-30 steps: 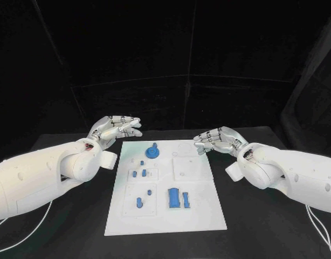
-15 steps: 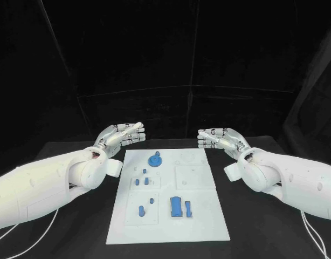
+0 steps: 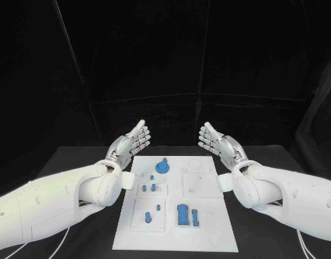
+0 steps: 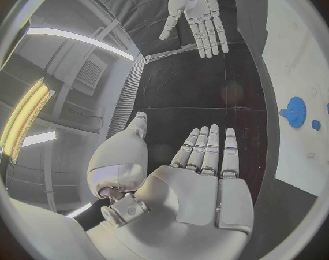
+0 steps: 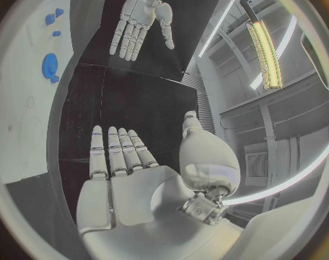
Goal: Assemble the parts on the task board
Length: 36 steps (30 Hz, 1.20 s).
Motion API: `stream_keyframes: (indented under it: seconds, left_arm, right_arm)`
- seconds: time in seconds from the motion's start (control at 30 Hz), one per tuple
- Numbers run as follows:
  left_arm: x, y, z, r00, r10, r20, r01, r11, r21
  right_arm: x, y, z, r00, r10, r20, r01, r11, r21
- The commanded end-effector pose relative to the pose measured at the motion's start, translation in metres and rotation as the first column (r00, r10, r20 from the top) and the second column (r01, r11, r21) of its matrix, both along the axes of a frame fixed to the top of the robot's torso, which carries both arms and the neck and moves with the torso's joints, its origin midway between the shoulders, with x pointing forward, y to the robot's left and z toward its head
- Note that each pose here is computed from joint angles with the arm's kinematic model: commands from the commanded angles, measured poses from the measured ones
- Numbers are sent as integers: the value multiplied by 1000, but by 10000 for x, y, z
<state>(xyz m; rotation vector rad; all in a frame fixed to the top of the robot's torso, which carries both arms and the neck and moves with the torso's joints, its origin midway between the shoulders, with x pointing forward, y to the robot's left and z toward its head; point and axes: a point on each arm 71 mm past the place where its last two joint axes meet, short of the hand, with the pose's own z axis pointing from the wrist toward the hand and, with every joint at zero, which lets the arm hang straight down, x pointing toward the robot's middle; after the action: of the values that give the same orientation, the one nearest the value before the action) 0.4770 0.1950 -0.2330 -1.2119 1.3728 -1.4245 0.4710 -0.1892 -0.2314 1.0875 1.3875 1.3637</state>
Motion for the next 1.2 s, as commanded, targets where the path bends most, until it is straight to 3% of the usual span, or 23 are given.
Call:
stream_keyframes:
  seconds: [0.03, 0.3, 1.2]
  left_arm:
    - [-55, 36, 56, 986, 159, 56, -163, 984, 69]
    - [-150, -25, 88, 976, 205, 67, -210, 974, 83]
    - [-152, -26, 88, 976, 206, 67, -211, 974, 83]
  right_arm:
    - [-39, -64, 49, 984, -180, 9, 180, 984, 16]
    - [-92, -32, 72, 977, -211, 2, 211, 977, 23]
    - [-92, -32, 72, 977, -211, 2, 211, 977, 23]
